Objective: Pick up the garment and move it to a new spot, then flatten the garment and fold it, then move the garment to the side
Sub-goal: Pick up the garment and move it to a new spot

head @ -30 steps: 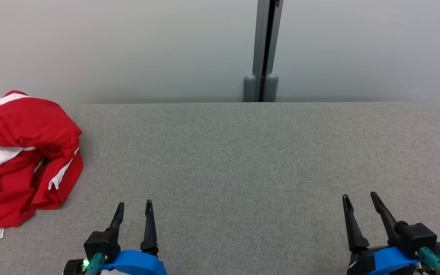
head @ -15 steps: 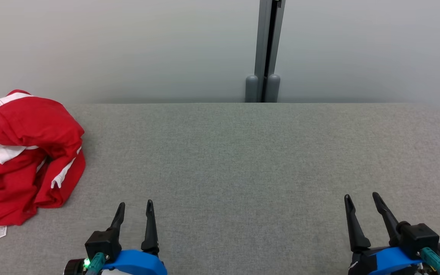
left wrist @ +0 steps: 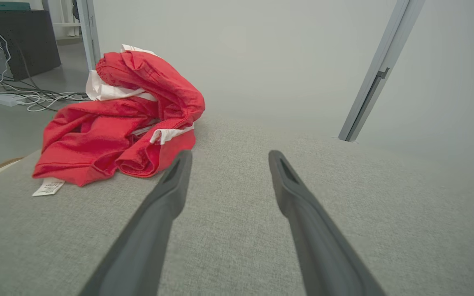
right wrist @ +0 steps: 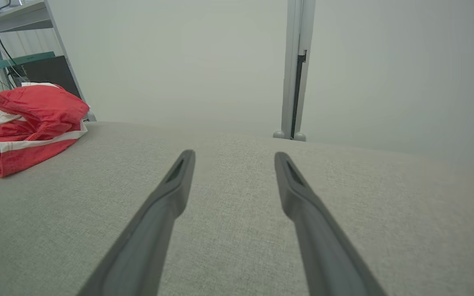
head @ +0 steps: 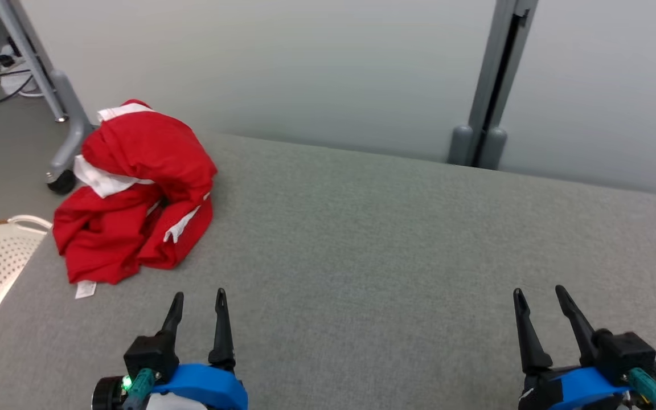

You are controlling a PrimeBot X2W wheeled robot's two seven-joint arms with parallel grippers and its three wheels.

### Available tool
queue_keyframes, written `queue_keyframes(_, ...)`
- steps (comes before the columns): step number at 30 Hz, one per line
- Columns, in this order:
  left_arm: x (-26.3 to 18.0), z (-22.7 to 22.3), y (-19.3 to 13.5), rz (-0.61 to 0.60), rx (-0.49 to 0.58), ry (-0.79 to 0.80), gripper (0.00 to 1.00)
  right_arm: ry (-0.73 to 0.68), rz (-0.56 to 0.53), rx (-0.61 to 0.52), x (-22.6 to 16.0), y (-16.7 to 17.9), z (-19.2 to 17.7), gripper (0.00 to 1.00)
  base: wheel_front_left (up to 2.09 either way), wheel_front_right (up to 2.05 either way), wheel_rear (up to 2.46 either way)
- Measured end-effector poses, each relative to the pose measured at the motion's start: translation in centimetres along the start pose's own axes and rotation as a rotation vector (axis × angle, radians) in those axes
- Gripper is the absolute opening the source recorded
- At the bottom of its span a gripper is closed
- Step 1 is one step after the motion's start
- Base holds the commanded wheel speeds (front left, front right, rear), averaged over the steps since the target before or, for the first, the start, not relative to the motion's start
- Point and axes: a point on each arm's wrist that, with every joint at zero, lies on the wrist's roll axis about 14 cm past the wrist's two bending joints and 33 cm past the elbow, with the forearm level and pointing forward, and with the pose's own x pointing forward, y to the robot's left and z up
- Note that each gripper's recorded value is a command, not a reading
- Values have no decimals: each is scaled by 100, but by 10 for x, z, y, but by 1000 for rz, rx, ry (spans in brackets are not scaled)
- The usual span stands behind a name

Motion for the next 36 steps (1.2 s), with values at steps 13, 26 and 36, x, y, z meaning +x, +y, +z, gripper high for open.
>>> queue_keyframes(13,-27,6,56,174,-1,-23,100,26,186,22,35,62,-11,100,0,0,0)
queue_keyframes(26,-4,45,72,189,-4,-125,100,45,182,28,42,59,-21,100,0,0,0)
queue_keyframes(36,92,184,102,114,277,-307,100,59,85,8,45,20,-32,100,0,0,0)
